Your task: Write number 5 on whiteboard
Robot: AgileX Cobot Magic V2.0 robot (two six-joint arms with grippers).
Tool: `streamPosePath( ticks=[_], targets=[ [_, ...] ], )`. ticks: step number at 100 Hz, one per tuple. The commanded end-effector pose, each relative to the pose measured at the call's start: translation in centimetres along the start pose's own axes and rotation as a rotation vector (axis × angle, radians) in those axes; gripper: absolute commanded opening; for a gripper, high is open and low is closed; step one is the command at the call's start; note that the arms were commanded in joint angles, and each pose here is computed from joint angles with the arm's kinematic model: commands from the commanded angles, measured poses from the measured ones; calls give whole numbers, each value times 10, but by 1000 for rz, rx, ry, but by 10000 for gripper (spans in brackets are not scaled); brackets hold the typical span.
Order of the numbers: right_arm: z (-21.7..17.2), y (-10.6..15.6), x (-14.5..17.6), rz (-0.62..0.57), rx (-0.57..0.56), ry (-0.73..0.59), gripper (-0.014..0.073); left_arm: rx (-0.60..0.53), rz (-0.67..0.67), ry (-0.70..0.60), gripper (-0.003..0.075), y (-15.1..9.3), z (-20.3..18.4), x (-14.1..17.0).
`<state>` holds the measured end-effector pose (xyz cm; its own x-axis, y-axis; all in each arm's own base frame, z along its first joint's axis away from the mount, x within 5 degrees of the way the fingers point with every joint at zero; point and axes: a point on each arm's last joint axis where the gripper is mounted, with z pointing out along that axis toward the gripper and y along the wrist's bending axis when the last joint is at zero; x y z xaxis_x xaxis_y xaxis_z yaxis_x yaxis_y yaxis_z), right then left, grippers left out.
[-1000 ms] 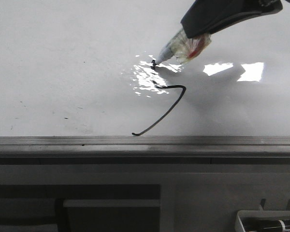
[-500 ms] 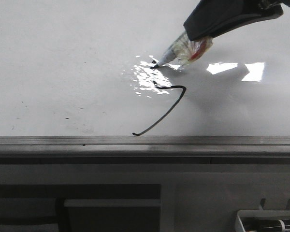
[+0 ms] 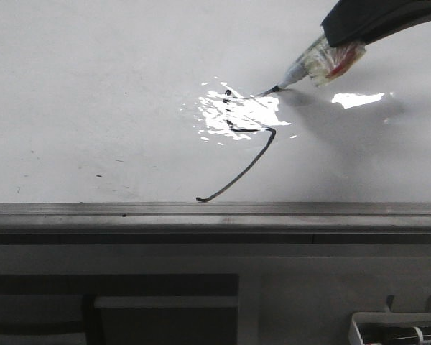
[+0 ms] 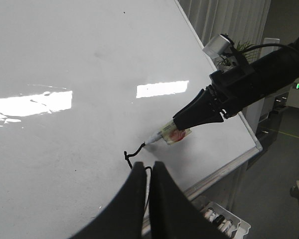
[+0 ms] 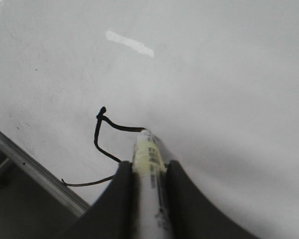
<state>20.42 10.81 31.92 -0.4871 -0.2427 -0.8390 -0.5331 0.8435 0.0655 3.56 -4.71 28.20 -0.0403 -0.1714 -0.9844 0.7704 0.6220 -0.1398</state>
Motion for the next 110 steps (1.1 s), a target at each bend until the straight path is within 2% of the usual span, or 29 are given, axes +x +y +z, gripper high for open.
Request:
streamPosePath(
  ticks=[1,23,30,42,49,59,66,75,84,99,110],
  targets=[
    [-7,-7,-12,-38,57,-84,-57,-36,-18,-69,-20,2,0,-13],
    [-17,-4,-19,-54,55,-142,-62,-40,-21,-69,0,3,1,-13],
    [-31,7,-22,-90,24,-189,-62,-26,-15,-29,93,1,4,-11],
    [-50,32,-18,-177,-82,-197,-63,-1,4,62,361,-1,15,-11],
    [-53,48,-11,-278,-167,-144,-62,15,40,139,437,-3,26,-12],
    [-52,69,3,-463,-290,-48,-62,60,131,294,434,-5,45,-12],
    [-51,81,8,-557,-349,-33,-62,94,187,413,402,-6,61,-13],
    [-52,90,7,-583,-376,-76,-62,132,231,523,337,-7,84,-15],
    [-54,94,1,-586,-369,-154,-62,144,215,563,287,-6,108,-20],
    [-54,95,-2,-604,-348,-196,-62,151,172,578,279,-7,137,-31],
    [-53,94,-2,-631,-335,-193,-62,209,215,600,279,-13,150,-34]
  ],
)
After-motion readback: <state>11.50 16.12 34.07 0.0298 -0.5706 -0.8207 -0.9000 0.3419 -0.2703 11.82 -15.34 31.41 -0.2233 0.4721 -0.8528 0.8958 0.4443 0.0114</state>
